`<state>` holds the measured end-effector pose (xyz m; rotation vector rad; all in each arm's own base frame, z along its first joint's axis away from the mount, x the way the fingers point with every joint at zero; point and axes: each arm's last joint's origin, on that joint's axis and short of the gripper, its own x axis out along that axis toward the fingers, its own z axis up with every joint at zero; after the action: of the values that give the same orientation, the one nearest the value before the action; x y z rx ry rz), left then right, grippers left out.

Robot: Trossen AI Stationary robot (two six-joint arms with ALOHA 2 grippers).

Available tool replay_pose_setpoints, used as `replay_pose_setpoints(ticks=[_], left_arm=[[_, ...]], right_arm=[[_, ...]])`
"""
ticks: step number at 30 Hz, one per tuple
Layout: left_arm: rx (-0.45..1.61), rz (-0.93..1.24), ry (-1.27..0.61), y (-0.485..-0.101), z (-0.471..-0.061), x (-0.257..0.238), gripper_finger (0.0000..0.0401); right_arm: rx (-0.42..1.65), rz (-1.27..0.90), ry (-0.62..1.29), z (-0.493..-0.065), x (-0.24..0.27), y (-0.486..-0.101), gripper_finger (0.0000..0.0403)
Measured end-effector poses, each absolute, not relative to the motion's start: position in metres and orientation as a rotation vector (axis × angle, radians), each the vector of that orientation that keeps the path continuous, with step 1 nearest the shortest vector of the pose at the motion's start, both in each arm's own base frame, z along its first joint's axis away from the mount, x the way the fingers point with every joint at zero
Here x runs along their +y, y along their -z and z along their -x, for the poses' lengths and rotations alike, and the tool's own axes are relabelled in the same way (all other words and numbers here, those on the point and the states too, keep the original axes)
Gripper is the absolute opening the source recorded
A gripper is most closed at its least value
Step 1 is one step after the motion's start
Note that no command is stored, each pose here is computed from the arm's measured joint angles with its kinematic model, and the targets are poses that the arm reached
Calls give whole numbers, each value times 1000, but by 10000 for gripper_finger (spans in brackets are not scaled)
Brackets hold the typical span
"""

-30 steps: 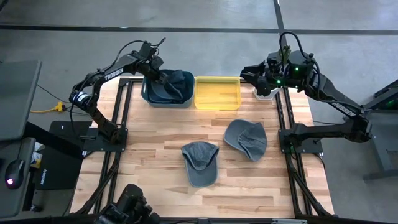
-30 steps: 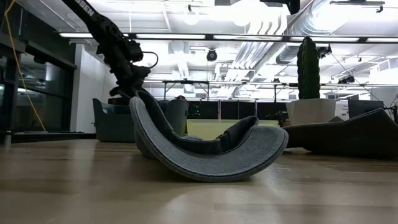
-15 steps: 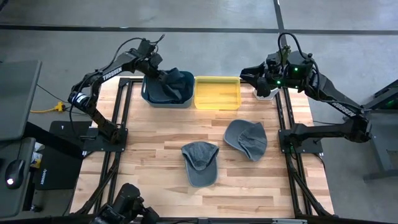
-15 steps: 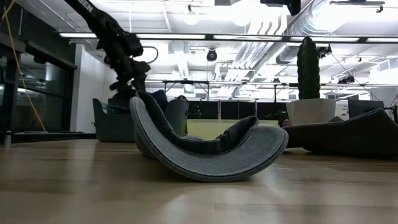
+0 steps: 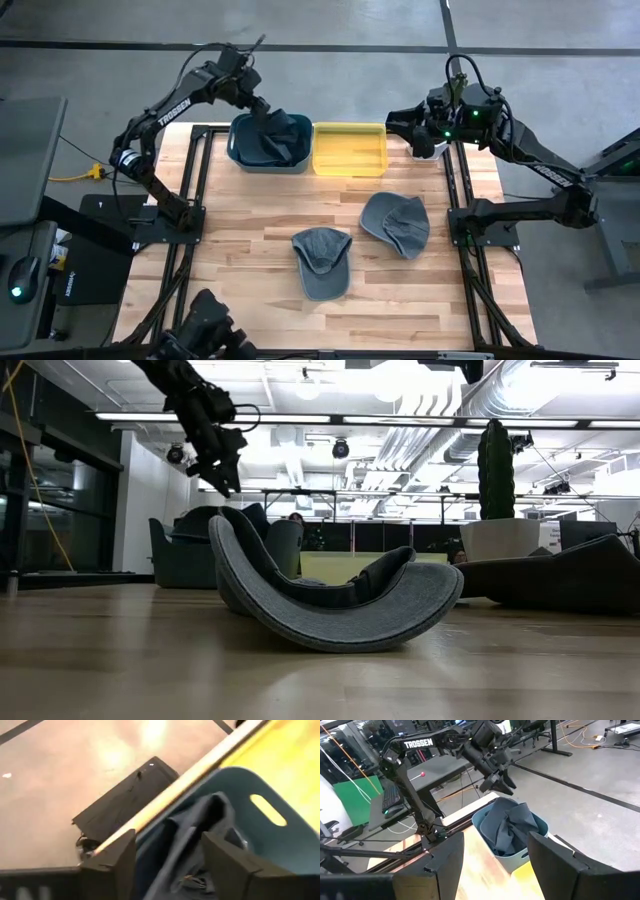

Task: Pick & Place hat
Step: Put the blue cap into the blue bin

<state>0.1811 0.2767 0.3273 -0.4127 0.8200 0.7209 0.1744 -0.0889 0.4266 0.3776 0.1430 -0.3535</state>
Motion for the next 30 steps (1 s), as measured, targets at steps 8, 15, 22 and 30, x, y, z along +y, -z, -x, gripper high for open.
replay_pose_setpoints(ticks=[8,15,22,30], left_arm=[[851,458,-605,-324,-204,255,13],[812,623,-651,-324,-222,240,3],[839,682,-829,-310,-236,239,1],[871,811,-997,-279,-253,248,0]], right_arm=[[142,-376,363,-174,-89,-427,211],[142,-377,365,-174,-89,-427,211],[141,-377,365,-174,-89,-427,211],[139,-388,366,-174,-89,-427,211]])
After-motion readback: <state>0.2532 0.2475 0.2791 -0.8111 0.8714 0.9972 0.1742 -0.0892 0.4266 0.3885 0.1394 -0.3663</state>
